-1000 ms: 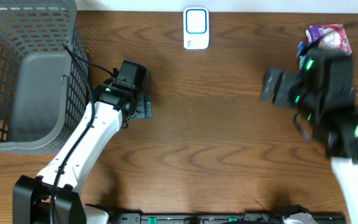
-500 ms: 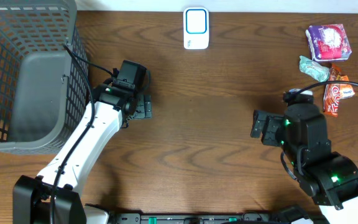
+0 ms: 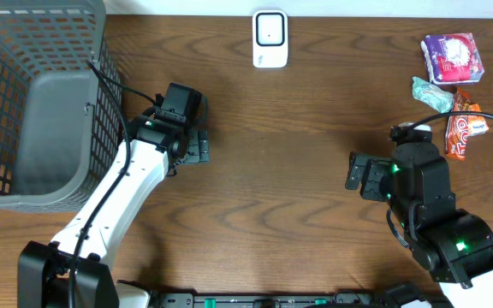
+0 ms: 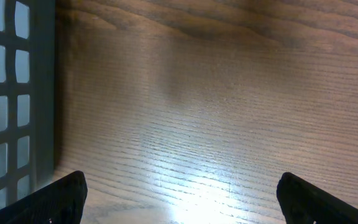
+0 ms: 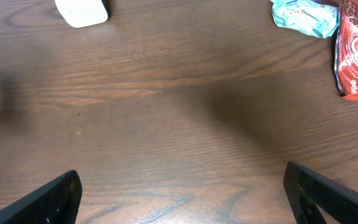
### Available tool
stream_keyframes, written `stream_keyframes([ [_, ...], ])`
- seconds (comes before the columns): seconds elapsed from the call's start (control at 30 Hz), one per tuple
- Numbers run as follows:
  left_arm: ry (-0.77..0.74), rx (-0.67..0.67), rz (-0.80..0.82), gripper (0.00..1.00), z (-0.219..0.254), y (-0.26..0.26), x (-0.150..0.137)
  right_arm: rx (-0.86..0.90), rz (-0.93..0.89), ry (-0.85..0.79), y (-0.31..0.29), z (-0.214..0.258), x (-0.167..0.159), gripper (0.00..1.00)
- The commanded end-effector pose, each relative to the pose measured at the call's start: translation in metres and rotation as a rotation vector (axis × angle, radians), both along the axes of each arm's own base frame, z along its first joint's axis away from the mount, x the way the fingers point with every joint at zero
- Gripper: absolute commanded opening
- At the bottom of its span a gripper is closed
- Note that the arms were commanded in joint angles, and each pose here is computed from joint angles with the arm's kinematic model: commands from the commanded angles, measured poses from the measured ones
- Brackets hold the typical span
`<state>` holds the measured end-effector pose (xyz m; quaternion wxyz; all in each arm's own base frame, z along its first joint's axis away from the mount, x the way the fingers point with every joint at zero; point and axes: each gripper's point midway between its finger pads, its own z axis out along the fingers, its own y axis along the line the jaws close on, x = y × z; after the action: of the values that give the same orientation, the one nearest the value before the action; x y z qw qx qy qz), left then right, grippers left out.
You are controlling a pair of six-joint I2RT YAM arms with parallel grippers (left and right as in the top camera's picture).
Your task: Scan the item barcode
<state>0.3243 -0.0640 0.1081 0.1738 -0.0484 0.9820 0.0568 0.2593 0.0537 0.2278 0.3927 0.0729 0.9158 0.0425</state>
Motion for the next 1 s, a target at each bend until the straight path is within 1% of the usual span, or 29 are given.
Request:
stream_keyframes([
  [0.0, 0.003, 0.021, 0.006, 0.98, -0.002, 0.004, 0.0, 0.0, -0.015, -0.002, -0.001, 0.0, 0.0, 0.99],
  [0.23, 0.003, 0.021, 0.006, 0.98, -0.002, 0.004, 0.0, -0.003, -0.016, 0.0, -0.001, -0.001, 0.0, 0.99],
  [0.4, 0.003, 0.021, 0.006, 0.98, -0.002, 0.004, 0.0, -0.036, -0.016, 0.044, -0.007, -0.009, -0.008, 0.99],
  [0.5, 0.003, 0.021, 0.006, 0.98, -0.002, 0.004, 0.0, -0.036, -0.042, 0.034, -0.016, -0.013, -0.011, 0.99],
  [0.57, 0.002, 0.021, 0.006, 0.98, -0.002, 0.004, 0.0, -0.02, -0.05, -0.002, -0.024, -0.015, -0.013, 0.99],
  [0.77, 0.003, 0.021, 0.006, 0.98, -0.002, 0.004, 0.0, 0.039, 0.049, -0.138, -0.031, -0.047, -0.022, 0.99],
  [0.87, 0.003, 0.021, 0.006, 0.98, -0.002, 0.004, 0.0, 0.045, 0.022, -0.221, -0.039, -0.063, -0.022, 0.99],
  [0.97, 0.003, 0.021, 0.006, 0.98, -0.002, 0.004, 0.0, 0.037, 0.026, -0.33, -0.041, -0.069, -0.021, 0.99],
])
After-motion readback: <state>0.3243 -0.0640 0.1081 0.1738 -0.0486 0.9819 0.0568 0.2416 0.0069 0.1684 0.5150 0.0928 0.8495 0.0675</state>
